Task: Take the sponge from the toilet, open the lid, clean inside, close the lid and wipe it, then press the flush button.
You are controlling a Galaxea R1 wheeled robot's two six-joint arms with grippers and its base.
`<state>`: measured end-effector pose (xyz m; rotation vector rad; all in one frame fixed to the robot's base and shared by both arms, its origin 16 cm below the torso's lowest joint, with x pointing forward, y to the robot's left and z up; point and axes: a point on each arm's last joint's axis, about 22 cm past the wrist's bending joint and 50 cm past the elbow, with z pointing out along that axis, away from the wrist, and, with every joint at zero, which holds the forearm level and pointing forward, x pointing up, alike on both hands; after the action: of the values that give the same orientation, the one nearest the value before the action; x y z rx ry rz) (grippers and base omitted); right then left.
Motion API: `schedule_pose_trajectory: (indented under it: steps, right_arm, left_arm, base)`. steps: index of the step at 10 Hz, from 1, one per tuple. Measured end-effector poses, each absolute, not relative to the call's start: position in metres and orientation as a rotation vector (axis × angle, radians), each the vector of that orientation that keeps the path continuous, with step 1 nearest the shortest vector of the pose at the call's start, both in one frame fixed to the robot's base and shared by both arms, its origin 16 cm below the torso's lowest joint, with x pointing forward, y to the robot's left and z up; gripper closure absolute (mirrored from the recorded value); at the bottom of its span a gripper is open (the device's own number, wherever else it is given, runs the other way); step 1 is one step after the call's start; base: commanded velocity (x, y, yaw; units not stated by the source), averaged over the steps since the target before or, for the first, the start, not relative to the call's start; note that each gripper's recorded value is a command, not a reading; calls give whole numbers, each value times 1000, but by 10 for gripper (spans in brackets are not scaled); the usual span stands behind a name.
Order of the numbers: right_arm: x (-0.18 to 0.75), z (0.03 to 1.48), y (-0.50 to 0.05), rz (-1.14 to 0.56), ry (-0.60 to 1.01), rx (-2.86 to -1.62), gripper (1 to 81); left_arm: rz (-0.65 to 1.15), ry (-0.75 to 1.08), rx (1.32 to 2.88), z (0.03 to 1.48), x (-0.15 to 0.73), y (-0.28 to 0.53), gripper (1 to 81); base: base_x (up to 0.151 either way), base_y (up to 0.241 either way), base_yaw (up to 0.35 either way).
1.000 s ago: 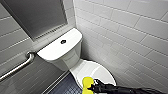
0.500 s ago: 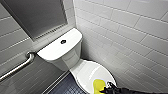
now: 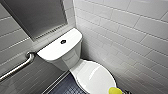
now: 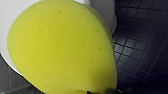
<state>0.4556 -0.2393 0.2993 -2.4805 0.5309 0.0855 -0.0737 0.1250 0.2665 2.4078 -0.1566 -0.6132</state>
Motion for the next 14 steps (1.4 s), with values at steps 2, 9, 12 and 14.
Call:
schedule_pose_trajectory:
  steps: [2, 9, 12, 14]
  right_arm:
    - [368, 278, -303, 211, 654, -2568, 811]
    - [115, 286, -388, 352, 891, -2525, 811]
    - [71, 290, -324, 343, 922, -2390, 811]
    - [66, 284, -315, 330, 912, -2391, 811]
  left_arm:
    - [-619, -159, 2415, 266, -75, 133, 10]
    - [-629, -170, 2440, 263, -76, 157, 10]
    - [-631, -185, 2441, 262, -74, 161, 10]
    - [-634, -186, 2446, 263, -75, 166, 10]
  base:
    - [0, 0, 0]
    - [0, 0, 0]
    - [0, 0, 0]
    - [0, 0, 0]
